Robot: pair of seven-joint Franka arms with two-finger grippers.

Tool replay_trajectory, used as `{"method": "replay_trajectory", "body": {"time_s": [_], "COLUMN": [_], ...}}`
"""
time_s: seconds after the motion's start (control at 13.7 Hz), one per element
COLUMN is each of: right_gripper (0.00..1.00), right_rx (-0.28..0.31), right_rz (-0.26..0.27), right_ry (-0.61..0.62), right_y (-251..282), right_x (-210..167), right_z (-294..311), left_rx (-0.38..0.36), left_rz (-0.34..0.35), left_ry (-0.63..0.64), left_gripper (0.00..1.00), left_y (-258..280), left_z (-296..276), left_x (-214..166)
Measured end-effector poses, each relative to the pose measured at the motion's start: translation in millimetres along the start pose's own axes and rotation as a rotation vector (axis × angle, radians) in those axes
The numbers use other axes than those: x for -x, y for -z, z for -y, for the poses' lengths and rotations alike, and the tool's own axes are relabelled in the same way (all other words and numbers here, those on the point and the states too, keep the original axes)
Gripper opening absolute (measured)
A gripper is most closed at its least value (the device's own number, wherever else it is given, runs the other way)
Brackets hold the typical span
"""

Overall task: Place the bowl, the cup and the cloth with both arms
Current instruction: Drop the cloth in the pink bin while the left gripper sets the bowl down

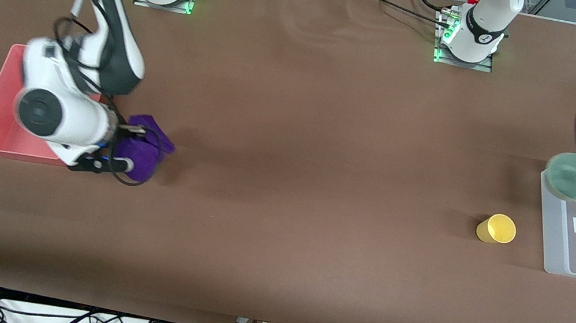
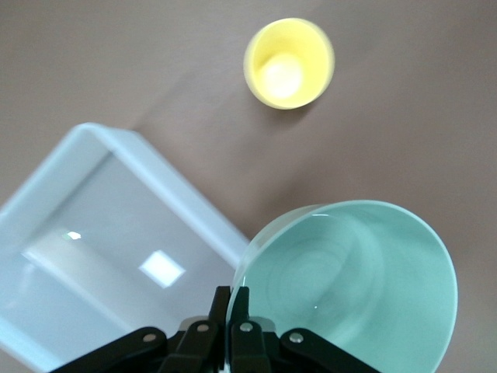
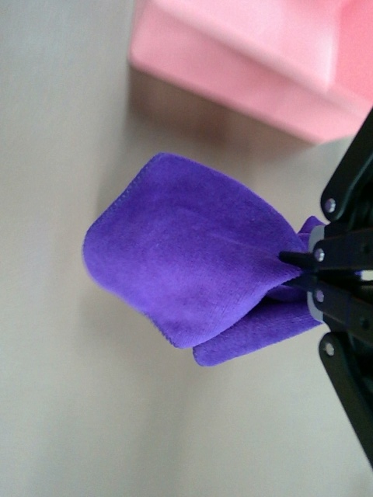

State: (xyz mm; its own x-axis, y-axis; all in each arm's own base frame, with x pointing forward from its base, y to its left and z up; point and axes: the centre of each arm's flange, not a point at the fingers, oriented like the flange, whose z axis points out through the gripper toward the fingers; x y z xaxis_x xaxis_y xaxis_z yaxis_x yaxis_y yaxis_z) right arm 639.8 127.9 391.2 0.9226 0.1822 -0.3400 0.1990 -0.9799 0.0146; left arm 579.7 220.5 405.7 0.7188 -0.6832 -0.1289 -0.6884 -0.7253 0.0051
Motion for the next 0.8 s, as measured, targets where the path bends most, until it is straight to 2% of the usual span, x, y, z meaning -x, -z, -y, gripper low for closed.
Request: {"method": "replay_trajectory", "body": {"time_s": [0.22,0.36,0.51,0.73,0.8], "right_gripper": [0.03,0.03,0.03,0.03,0.03], "right_rx": [-0.001,-0.018,-0.041,-0.061,-0.064], "right_rz": [0.1,0.118,0.133,0.164,0.172], "right_ry": [0.113,0.188,0.232,0.268,0.274], "right_y": [47,51,35,-20,-43], "right_x": [41,65,82,80,77], "right_z": [-92,-174,-234,-270,-274], "left_rx": [0.008,-0.012,-0.03,-0.004,-0.001], "left_rz": [-0.001,-0.013,-0.031,-0.068,-0.073], "left_ry": [-0.019,-0.025,-0.022,0.006,0.006], "left_gripper": [0.04,0.04,0.04,0.04,0.11], "left_y": [-51,-106,-160,-207,-209], "left_z": [71,105,122,126,126], "left_x": [51,75,89,91,88]}}
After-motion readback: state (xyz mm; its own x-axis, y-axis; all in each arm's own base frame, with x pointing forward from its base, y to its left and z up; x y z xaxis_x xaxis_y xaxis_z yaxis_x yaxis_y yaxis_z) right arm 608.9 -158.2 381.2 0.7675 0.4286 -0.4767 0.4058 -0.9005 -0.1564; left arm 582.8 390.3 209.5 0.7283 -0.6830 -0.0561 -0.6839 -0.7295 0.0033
